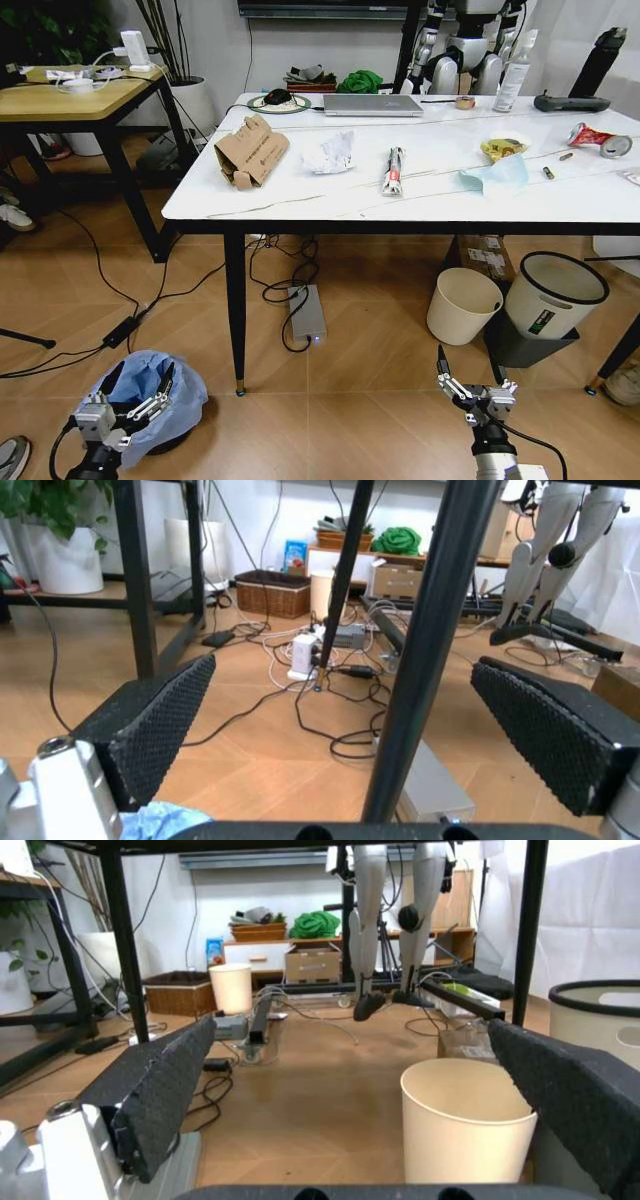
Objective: Pick up the trash bin and place the trash from the table into it.
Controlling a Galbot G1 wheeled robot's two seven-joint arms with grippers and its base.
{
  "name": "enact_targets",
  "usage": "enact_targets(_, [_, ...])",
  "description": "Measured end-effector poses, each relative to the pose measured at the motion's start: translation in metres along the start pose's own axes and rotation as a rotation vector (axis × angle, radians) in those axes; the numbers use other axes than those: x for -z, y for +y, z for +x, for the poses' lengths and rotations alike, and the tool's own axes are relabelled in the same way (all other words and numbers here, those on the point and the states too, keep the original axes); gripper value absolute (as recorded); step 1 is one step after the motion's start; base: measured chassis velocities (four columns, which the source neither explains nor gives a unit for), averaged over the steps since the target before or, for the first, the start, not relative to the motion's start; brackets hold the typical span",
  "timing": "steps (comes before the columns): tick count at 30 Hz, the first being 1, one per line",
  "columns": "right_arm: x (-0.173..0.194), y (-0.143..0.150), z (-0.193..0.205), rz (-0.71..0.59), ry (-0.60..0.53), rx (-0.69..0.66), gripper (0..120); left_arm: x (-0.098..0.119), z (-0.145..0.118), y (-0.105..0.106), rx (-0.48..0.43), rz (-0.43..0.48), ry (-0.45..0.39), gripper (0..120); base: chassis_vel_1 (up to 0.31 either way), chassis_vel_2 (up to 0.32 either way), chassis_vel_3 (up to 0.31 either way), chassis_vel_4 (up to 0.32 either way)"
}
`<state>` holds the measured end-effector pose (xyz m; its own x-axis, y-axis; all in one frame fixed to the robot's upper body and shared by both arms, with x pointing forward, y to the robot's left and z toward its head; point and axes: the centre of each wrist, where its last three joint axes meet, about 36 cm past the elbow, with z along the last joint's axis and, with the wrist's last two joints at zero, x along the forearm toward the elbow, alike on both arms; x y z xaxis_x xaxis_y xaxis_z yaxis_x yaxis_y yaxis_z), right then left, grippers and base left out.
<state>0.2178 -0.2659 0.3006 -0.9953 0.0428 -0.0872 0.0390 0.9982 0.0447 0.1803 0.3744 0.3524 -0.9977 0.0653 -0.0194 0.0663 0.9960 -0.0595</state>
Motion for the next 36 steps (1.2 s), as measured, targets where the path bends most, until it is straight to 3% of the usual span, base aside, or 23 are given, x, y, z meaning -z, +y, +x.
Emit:
enact_targets(6, [0.000, 0.000, -0.001, -0.003, -0.002, -0.001, 100, -0.002, 0.002, 0.004, 0.008, -0.005, 0.006, 100, 0.000, 0.000, 0.000, 0.000])
enact_targets(11, [-0.002, 0.001, -0.002, -0.009, -0.004, -0.003, 100, -0.011, 0.006, 0.021, 0.056, -0.019, 0.031, 100, 0.000, 0.000, 0.000, 0.000])
enact_targets(16, [-0.007, 0.004, -0.007, -0.026, -0.012, 0.000, 100, -0.033, 0.023, 0.080, 0.205, -0.111, 0.102, 100, 0.000, 0.000, 0.000, 0.000])
enact_targets(18, [-0.008, 0.005, -0.007, -0.027, -0.013, 0.000, 100, -0.033, 0.024, 0.085, 0.217, -0.118, 0.107, 100, 0.000, 0.000, 0.000, 0.000])
enact_targets(21, [-0.013, 0.007, -0.008, -0.036, -0.017, 0.002, 100, -0.025, 0.029, 0.123, 0.316, -0.140, 0.150, 100, 0.000, 0.000, 0.000, 0.000])
enact_targets(22, [-0.013, 0.007, -0.008, -0.038, -0.017, 0.001, 100, -0.023, 0.029, 0.126, 0.327, -0.136, 0.156, 100, 0.000, 0.000, 0.000, 0.000])
enact_targets(25, [-0.016, 0.008, -0.008, -0.042, -0.019, 0.001, 100, -0.015, 0.024, 0.141, 0.371, -0.112, 0.172, 100, 0.000, 0.000, 0.000, 0.000])
enact_targets(27, [-0.020, 0.009, -0.007, -0.046, -0.019, 0.001, 100, -0.008, 0.008, 0.166, 0.456, -0.122, 0.194, 100, 0.000, 0.000, 0.000, 0.000])
enact_targets(28, [-0.020, 0.009, -0.007, -0.046, -0.019, 0.001, 100, -0.008, 0.008, 0.166, 0.456, -0.122, 0.194, 100, 0.000, 0.000, 0.000, 0.000])
enact_targets(29, [-0.024, 0.009, -0.006, -0.048, -0.019, 0.000, 100, -0.008, -0.008, 0.183, 0.536, -0.165, 0.223, 100, 0.000, 0.000, 0.000, 0.000])
enact_targets(36, [-0.029, 0.012, -0.004, -0.059, -0.015, 0.003, 100, -0.018, -0.029, 0.187, 0.548, -0.125, 0.337, 100, 0.000, 0.000, 0.000, 0.000])
